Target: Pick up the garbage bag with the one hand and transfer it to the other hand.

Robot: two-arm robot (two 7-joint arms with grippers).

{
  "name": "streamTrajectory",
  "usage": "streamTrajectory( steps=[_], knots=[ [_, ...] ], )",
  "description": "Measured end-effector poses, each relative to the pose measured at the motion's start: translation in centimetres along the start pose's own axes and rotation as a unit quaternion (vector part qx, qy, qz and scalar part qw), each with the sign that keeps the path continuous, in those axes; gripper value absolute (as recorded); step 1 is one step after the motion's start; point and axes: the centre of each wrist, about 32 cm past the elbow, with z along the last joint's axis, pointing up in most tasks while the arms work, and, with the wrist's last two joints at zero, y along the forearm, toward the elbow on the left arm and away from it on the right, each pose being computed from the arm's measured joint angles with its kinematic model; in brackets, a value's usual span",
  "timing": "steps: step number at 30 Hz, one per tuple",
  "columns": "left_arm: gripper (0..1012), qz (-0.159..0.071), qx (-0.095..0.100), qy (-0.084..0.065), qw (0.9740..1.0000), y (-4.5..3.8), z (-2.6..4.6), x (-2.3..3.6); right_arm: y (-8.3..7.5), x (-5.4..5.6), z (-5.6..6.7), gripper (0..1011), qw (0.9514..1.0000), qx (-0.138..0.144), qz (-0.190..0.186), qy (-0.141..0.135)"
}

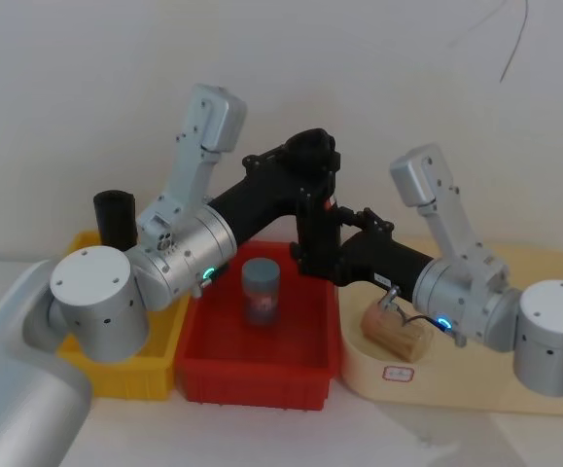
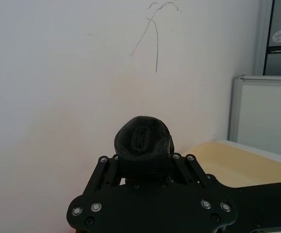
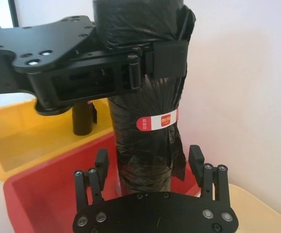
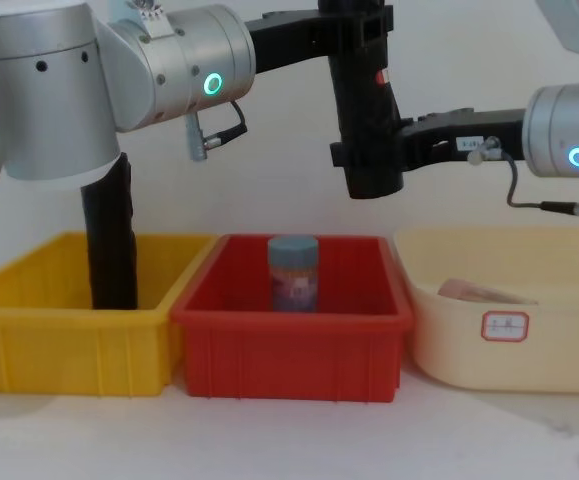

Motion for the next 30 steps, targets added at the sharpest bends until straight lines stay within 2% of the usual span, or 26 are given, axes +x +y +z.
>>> streamTrajectory(
  steps=[14,18,24,26,30],
  knots=[
    [382,0.002,0.000,0.001,1.0000,0.08,0.06,-0.08,1.2,-0.2,-0.3,994,0.9999,-0.008,-0.008,0.001],
    [382,0.003,0.001,0.001,1.0000,0.10,0.05,-0.08,1.4,-0.2,-0.3,928,0.9999,-0.008,-0.009,0.001],
    [382,0.003,0.001,0.002,1.0000,0.11,0.05,-0.10,1.6,-0.2,-0.3,744,0.9999,-0.009,-0.010,0.001],
    [382,0.003,0.001,0.002,1.0000,0.11,0.05,-0.12,1.6,-0.2,-0.3,711,0.9999,-0.009,-0.010,0.001],
    [382,0.003,0.001,0.002,1.0000,0.11,0.06,-0.12,1.7,-0.2,-0.3,562,0.9999,-0.009,-0.011,0.001]
  ],
)
